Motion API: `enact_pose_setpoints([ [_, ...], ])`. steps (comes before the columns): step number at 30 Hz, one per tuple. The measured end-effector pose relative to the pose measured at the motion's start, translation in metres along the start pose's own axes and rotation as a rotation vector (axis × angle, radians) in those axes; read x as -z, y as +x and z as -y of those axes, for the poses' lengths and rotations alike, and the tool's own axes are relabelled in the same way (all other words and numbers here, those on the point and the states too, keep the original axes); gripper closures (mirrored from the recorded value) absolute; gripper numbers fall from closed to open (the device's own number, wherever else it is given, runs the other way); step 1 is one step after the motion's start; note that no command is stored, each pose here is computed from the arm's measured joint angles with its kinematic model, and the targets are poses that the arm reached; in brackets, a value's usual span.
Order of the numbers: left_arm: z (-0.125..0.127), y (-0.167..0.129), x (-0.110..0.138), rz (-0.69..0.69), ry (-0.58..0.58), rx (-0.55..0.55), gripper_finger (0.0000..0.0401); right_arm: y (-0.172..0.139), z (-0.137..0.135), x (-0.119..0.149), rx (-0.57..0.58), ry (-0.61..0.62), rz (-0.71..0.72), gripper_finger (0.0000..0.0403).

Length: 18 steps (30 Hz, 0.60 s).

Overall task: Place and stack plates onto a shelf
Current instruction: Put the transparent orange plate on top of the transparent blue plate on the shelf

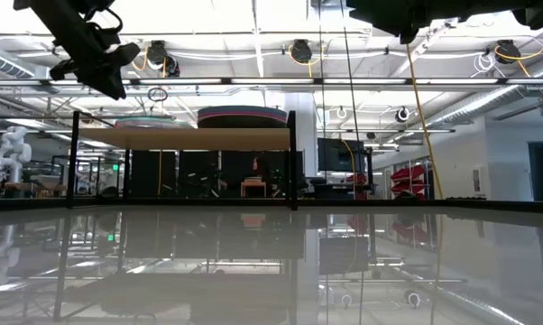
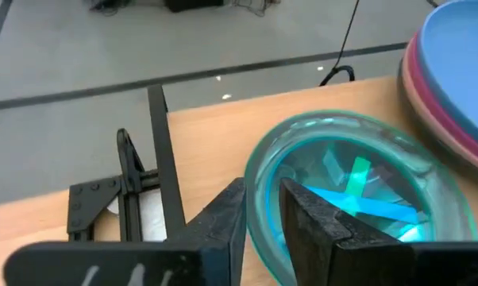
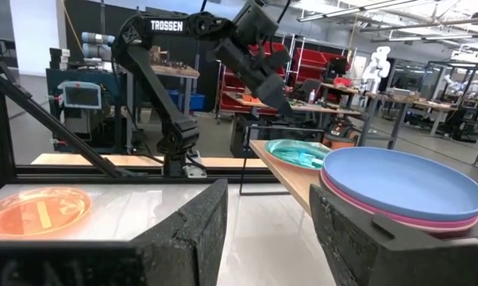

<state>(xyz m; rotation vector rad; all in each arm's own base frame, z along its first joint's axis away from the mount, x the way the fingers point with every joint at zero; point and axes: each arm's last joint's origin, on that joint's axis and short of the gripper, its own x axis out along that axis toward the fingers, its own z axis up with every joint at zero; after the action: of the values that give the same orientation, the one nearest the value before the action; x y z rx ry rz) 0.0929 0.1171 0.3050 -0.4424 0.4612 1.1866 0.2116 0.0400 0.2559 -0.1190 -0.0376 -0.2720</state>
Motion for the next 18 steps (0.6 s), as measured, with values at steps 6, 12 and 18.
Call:
enact_pose_setpoints([
  [6, 0.004, -0.022, -0.008, 0.135, 0.053, 0.243, 0.0316, 0.000, 0.000, 0.000, 0.000, -0.002, -0.003, 0.0243],
  [12, 0.010, -0.059, -0.006, 0.255, 0.111, 0.603, 0.0316, 0.000, 0.000, 0.000, -0.001, -0.003, -0.004, 0.0243],
  [18, 0.014, -0.078, 0.018, 0.088, 0.197, 0.848, 0.0316, 0.000, 0.000, 0.001, -0.001, 0.000, -0.006, 0.0243],
])
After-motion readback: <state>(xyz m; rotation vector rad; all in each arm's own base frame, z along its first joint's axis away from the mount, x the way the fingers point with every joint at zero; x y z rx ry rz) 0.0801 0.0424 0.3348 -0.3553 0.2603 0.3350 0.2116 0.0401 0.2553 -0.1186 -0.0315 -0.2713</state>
